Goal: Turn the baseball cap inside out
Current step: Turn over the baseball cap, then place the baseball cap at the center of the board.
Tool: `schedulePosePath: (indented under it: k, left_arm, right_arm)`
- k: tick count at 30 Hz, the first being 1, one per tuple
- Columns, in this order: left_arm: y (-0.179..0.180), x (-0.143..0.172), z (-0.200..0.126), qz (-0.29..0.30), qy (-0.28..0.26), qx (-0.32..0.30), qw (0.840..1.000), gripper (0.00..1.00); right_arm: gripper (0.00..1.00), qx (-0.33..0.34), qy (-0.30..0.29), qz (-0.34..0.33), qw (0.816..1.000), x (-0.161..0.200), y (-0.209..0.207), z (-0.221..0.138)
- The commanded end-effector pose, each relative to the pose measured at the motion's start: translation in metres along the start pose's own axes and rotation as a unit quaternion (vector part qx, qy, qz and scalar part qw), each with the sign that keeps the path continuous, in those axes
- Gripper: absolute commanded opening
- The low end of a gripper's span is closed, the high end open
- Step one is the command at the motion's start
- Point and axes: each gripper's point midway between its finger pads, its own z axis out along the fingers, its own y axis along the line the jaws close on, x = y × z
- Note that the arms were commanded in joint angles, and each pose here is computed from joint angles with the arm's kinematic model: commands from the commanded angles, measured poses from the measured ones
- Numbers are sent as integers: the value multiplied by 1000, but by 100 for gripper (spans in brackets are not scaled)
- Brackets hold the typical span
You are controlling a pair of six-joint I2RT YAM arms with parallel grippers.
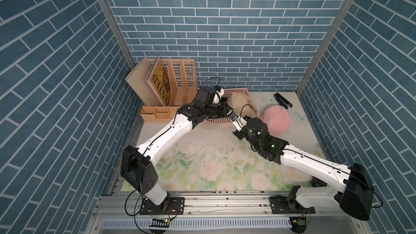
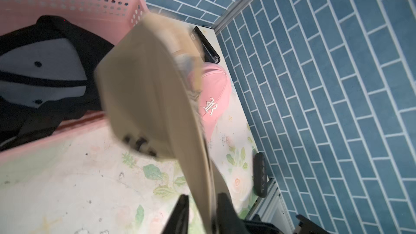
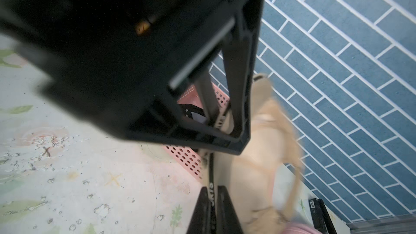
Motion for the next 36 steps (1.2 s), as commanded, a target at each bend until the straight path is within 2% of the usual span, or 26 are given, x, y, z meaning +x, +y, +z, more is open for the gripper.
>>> schedulePosePath:
  k: [1,3,4,9,13,16,19,20,21,22,23,28,33,36]
  left_arm:
    - [7,-32,-36,70,-42,-69,994,43]
    - [21,-53,-51,71,-69,-92,991,61]
    - [26,-62,-58,73,-80,-99,989,64]
    - [64,-98,-97,82,-131,-174,973,63]
    - [108,-107,-125,96,-151,-287,941,64]
    - [135,-105,-149,98,-165,-358,914,64]
    - [151,-102,-176,101,-184,-416,885,71]
    - [156,-102,-185,100,-190,-434,875,79]
    - [159,-101,-193,99,-194,-448,867,99]
    - [163,-101,-198,98,-195,-457,862,100]
    - [165,-100,-202,96,-196,-463,859,100]
    - [168,-98,-204,95,-196,-464,859,100]
    - [168,-100,-201,98,-198,-459,860,100]
    - [167,-102,-201,101,-198,-458,861,100]
  right_arm:
    - [0,-50,-36,71,996,-27,-18,-23]
    - [0,-77,-53,97,991,-40,-22,-34]
    - [0,-88,-55,108,989,-44,-24,-37]
    - [0,-138,-79,182,970,-69,-28,-42]
    - [0,-191,-90,269,940,-80,-16,-26]
    - [0,-222,-113,338,908,-89,-7,-12]
    - [0,-254,-143,412,863,-94,2,1]
    - [0,-269,-152,439,844,-96,6,5]
    - [0,-284,-161,463,825,-97,10,9]
    - [0,-294,-168,476,811,-97,15,12]
    - [0,-303,-175,487,801,-99,21,16]
    - [0,-343,-179,504,772,-107,61,41]
    - [0,-373,-220,536,725,-116,88,54]
    - [0,-378,-231,554,705,-117,98,66]
